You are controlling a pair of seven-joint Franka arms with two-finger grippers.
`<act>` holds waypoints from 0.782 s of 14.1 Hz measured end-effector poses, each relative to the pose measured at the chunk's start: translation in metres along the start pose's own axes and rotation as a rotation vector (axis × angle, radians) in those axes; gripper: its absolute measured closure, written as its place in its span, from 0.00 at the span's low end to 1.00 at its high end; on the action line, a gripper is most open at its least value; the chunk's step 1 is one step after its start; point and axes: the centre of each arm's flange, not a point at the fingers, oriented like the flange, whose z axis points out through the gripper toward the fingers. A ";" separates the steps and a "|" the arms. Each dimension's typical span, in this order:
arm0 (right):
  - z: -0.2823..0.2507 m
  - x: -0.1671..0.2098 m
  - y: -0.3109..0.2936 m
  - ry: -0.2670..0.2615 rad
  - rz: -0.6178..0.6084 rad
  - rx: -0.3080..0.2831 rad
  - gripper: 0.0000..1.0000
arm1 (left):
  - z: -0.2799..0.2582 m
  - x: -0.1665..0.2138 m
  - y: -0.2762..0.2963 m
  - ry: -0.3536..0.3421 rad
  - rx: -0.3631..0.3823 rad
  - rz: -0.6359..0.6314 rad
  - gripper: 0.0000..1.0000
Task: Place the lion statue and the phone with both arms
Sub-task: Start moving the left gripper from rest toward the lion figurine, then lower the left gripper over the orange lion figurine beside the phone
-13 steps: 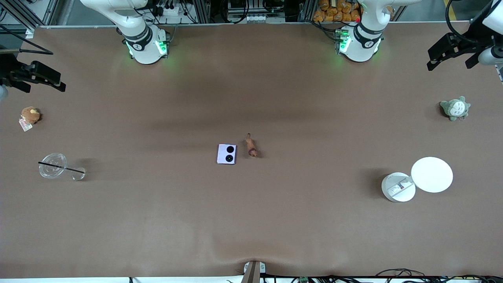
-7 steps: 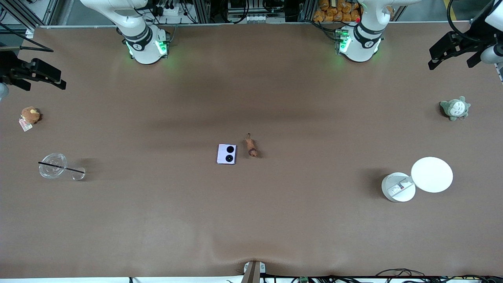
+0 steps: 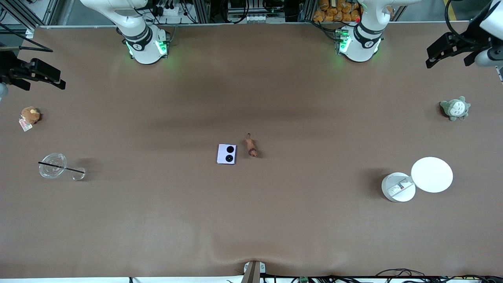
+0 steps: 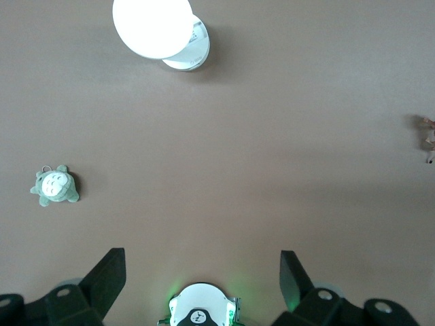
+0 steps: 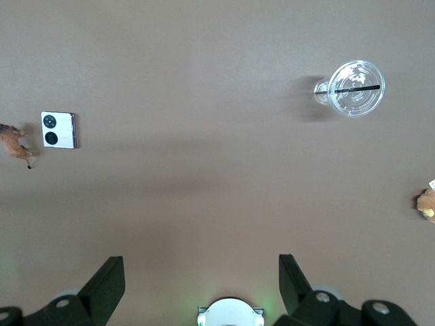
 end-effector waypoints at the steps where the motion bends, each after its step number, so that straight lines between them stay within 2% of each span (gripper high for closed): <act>1: 0.000 0.000 0.000 0.000 0.000 0.000 0.00 | 0.003 0.002 0.002 -0.006 0.001 0.004 0.00; 4: 0.000 0.000 0.000 0.000 -0.001 0.000 0.00 | 0.014 0.007 0.026 -0.030 0.006 0.049 0.00; 7: 0.001 0.000 -0.001 -0.001 -0.002 0.000 0.00 | 0.040 0.016 0.089 -0.048 0.019 0.102 0.00; 11: 0.002 0.001 0.001 -0.004 0.001 0.000 0.00 | 0.094 0.037 0.174 -0.047 0.000 0.126 0.00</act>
